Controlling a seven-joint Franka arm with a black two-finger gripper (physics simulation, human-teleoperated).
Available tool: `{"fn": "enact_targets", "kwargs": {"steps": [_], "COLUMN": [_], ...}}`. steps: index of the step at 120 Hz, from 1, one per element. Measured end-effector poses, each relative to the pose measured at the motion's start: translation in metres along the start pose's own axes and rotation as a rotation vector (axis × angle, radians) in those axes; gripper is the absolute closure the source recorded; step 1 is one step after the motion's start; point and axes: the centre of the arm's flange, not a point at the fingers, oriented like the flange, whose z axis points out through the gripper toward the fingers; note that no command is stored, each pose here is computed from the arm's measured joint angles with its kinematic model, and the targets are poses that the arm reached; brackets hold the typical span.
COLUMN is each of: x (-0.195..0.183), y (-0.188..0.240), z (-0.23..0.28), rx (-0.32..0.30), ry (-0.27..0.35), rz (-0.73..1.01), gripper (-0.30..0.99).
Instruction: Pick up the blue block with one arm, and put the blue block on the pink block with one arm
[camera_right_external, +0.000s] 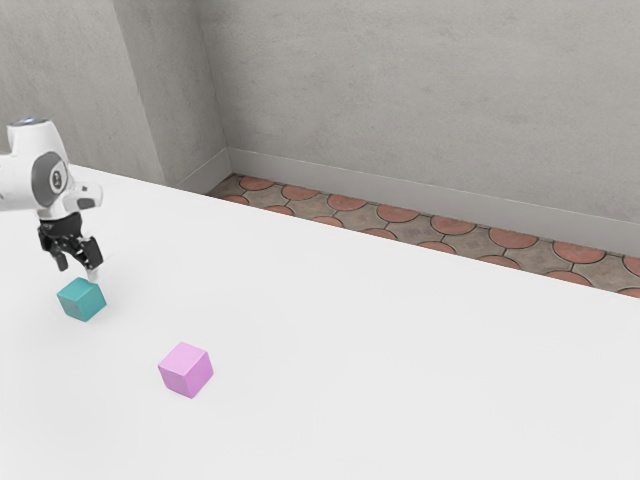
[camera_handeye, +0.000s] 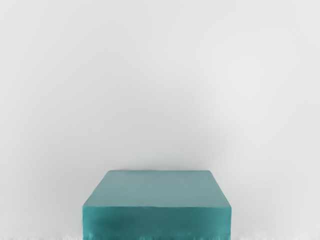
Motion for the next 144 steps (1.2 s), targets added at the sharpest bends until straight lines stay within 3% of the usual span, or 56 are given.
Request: {"fn": "enact_targets", "kwargs": {"steps": [109, 144], "x": [-0.015, -0.014], "y": [0.000, -0.001], "z": [0.047, 0.050], "rx": [-0.052, -0.052], "ry": [0.030, 0.037], "rz": [0.059, 0.066], "gripper": [0.01, 0.24]}}
